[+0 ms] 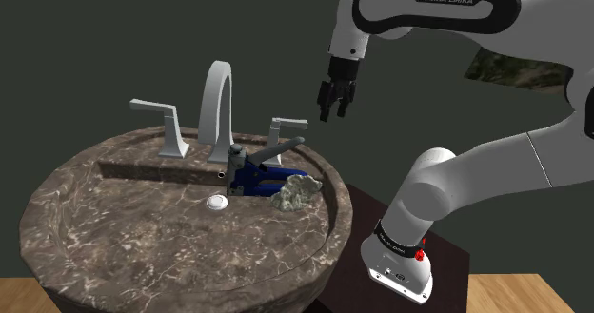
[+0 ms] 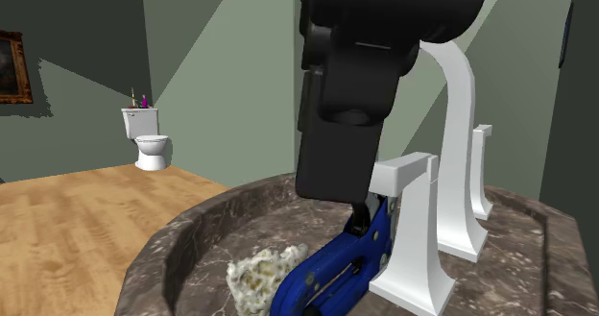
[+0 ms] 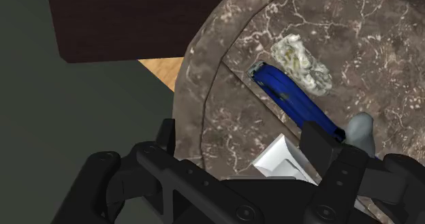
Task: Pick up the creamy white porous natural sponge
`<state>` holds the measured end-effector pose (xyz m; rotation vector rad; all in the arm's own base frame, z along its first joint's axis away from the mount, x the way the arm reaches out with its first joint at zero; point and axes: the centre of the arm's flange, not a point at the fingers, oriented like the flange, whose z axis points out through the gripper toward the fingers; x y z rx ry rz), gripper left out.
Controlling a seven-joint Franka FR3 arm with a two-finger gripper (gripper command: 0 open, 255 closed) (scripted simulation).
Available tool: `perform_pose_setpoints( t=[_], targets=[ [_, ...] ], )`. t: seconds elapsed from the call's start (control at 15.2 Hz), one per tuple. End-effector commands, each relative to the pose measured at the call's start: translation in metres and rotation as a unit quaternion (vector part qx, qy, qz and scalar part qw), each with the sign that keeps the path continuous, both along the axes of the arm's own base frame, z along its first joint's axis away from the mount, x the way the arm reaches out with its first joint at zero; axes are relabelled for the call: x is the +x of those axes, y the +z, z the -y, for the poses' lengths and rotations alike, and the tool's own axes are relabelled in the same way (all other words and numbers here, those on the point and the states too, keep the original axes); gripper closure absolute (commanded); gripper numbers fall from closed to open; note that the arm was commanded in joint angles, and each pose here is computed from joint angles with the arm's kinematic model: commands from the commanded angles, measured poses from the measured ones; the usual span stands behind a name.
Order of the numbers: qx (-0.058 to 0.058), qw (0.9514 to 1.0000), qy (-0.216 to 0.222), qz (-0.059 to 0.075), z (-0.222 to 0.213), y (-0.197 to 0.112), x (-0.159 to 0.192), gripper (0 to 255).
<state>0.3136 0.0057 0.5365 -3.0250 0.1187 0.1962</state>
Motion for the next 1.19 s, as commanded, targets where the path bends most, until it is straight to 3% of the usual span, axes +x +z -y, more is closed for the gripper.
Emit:
perform_pose_setpoints(
  t=[0.0, 0.86, 1.12],
  targets=[
    [0.000, 1.0000, 0.000, 0.000, 0.000, 0.000, 0.000, 0],
    [-0.041, 0.9991, 0.011, 0.003, -0.125, -0.111, -0.057, 0],
    [-0.041, 0.9991, 0.011, 0.003, -0.125, -0.132, -0.057, 0]
  ],
)
